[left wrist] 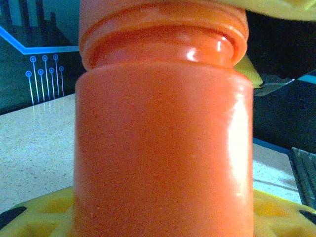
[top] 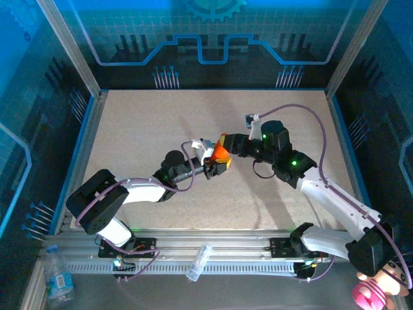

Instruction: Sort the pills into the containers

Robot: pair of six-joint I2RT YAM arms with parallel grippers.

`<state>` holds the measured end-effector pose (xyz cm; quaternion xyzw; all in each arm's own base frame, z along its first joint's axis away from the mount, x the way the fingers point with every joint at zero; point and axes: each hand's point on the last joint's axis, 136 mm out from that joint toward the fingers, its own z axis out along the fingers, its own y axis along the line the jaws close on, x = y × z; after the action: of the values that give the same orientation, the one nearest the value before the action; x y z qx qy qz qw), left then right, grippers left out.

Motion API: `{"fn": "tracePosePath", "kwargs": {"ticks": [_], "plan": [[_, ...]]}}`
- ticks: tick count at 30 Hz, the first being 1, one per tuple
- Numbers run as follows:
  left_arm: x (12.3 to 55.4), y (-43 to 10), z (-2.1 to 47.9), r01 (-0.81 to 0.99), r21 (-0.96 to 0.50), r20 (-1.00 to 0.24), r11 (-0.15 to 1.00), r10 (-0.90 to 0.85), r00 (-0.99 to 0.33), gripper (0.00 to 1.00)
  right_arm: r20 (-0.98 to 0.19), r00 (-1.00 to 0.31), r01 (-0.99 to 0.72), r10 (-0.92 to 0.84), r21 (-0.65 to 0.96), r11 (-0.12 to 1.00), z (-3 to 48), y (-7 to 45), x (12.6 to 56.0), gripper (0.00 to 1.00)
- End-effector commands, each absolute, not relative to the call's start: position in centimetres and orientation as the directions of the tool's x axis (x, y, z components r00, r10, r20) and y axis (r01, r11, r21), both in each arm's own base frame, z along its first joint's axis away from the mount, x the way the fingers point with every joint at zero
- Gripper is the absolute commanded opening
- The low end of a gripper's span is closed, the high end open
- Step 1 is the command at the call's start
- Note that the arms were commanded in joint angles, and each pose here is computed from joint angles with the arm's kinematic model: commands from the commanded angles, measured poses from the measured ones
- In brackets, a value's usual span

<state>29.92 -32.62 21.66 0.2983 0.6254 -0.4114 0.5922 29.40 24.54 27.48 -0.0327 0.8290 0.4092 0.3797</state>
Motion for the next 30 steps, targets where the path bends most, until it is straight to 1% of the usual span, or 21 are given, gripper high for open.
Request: {"fn": "tracePosePath", "kwargs": {"ticks": [1, 5, 10, 14, 18, 21, 28, 30], "plan": [[30.8, -30.8, 30.2, 0.846, -0.103, -0.938, 0.523, -0.334, 0.092, 0.00, -0.550, -0.808, -0.238, 0.211, 0.633, 0.736, 22.1, 23.3, 27.8, 0.31], [30.8, -30.9, 30.1, 0.846, -0.099, -0.942, 0.523, -0.324, 0.090, 0.00, -0.581, -0.798, -0.267, 0.159, 0.579, 0.770, 21.8, 23.3, 27.6, 0.31], [31.0, -31.0, 30.2, 0.844, -0.101, -0.942, 0.526, -0.324, 0.090, 0.00, -0.618, -0.776, -0.303, 0.127, 0.541, 0.784, 21.3, 23.7, 27.4, 0.33], [31.1, -31.0, 30.1, 0.842, -0.100, -0.946, 0.530, -0.313, 0.085, 0.00, -0.635, -0.761, -0.311, 0.132, 0.536, 0.785, 21.7, 23.5, 27.5, 0.38], [31.2, -31.1, 29.6, 0.840, -0.098, -0.950, 0.534, -0.302, 0.081, 0.00, -0.666, -0.734, -0.331, 0.135, 0.525, 0.784, 23.6, 23.3, 27.8, 0.44], [31.2, -31.1, 29.2, 0.839, -0.099, -0.952, 0.535, -0.296, 0.076, 0.00, -0.683, -0.718, -0.346, 0.137, 0.520, 0.781, 25.3, 22.9, 28.0, 0.53], [31.5, -31.2, 28.5, 0.836, -0.100, -0.956, 0.540, -0.285, 0.070, 0.00, -0.714, -0.686, -0.399, 0.136, 0.526, 0.751, 28.7, 21.8, 27.9, 0.83], [31.4, -31.3, 28.4, 0.838, -0.098, -0.957, 0.537, -0.283, 0.069, 0.00, -0.725, -0.676, -0.417, 0.131, 0.524, 0.742, 29.6, 21.5, 27.7, 0.89]]}}
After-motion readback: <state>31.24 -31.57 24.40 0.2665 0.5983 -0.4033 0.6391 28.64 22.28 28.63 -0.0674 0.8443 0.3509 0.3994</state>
